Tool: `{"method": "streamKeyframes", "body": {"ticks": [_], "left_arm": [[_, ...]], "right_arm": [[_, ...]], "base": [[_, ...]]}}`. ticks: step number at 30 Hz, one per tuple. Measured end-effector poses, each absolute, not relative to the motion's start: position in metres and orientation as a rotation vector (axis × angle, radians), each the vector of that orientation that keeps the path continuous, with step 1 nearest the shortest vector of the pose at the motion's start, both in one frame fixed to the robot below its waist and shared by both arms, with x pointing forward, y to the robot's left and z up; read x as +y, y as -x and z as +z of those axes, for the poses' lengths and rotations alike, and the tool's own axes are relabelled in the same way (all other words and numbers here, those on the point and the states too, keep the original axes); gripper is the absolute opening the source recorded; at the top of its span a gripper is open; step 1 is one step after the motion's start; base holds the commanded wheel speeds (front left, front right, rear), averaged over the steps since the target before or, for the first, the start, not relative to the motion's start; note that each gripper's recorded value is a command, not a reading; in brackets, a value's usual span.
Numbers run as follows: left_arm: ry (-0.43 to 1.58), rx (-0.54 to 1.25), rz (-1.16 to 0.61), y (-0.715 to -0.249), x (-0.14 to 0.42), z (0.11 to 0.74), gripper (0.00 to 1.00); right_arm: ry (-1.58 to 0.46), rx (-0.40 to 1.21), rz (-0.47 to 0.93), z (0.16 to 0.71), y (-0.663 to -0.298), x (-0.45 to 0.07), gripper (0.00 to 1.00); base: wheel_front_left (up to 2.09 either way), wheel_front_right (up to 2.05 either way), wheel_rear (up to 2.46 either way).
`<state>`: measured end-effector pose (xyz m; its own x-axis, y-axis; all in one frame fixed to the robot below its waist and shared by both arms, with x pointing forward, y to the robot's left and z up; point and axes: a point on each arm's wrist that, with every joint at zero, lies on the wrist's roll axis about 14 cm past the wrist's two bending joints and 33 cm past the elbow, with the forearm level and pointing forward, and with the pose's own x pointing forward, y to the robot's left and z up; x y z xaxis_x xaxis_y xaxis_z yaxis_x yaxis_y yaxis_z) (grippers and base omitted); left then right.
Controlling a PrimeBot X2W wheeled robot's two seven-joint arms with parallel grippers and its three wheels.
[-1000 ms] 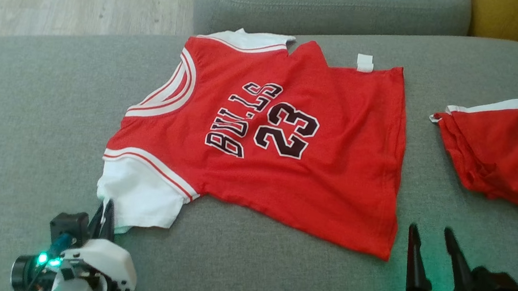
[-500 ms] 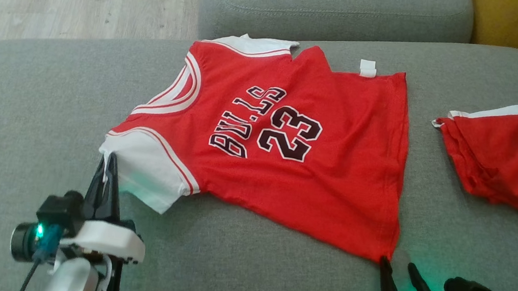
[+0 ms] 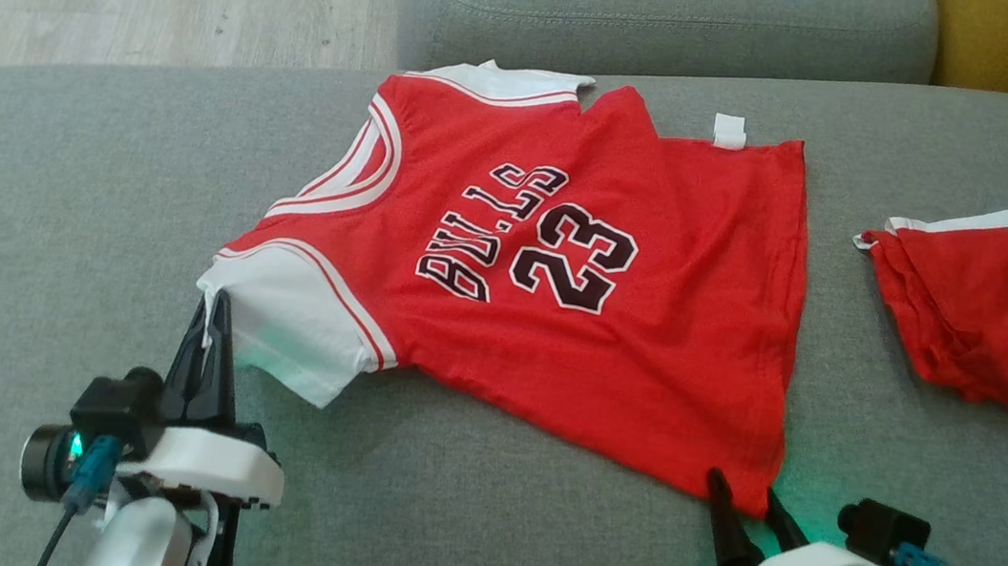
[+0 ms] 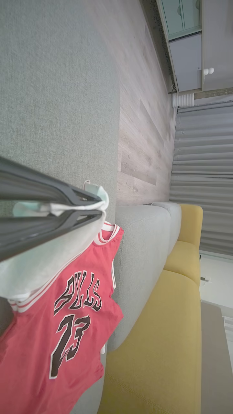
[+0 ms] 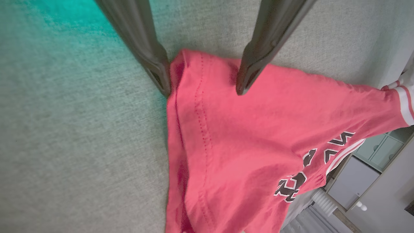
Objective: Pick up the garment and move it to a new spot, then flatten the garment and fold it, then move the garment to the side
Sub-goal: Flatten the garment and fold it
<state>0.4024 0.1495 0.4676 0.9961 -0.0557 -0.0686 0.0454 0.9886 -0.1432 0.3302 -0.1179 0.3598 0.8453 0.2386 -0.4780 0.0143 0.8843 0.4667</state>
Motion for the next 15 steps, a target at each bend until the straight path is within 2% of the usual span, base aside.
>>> {"method": "streamKeyframes", "body": {"ticks": [1,2,3,9,15], "left_arm": [[0.143,0.073,-0.05,-0.403,0.15,0.468,0.0],[0.143,0.072,-0.049,-0.403,0.15,0.468,0.0],[0.144,0.071,-0.049,-0.403,0.15,0.468,0.0],[0.178,0.057,-0.056,-0.406,0.148,0.473,0.0],[0.281,-0.014,-0.093,-0.409,0.14,0.497,0.0]], "right_arm": [[-0.477,0.561,0.131,0.36,-0.33,-0.116,0.97],[-0.476,0.565,0.137,0.36,-0.331,-0.114,0.46],[-0.477,0.565,0.139,0.36,-0.331,-0.114,0.0],[-0.438,0.512,0.166,0.367,-0.333,-0.107,0.0],[-0.349,0.276,0.216,0.418,-0.358,-0.109,0.0]], "base": [[0.0,0.0,0.0],[0.0,0.0,0.0],[0.0,0.0,0.0],[0.0,0.0,0.0],[0.0,0.0,0.0]]}}
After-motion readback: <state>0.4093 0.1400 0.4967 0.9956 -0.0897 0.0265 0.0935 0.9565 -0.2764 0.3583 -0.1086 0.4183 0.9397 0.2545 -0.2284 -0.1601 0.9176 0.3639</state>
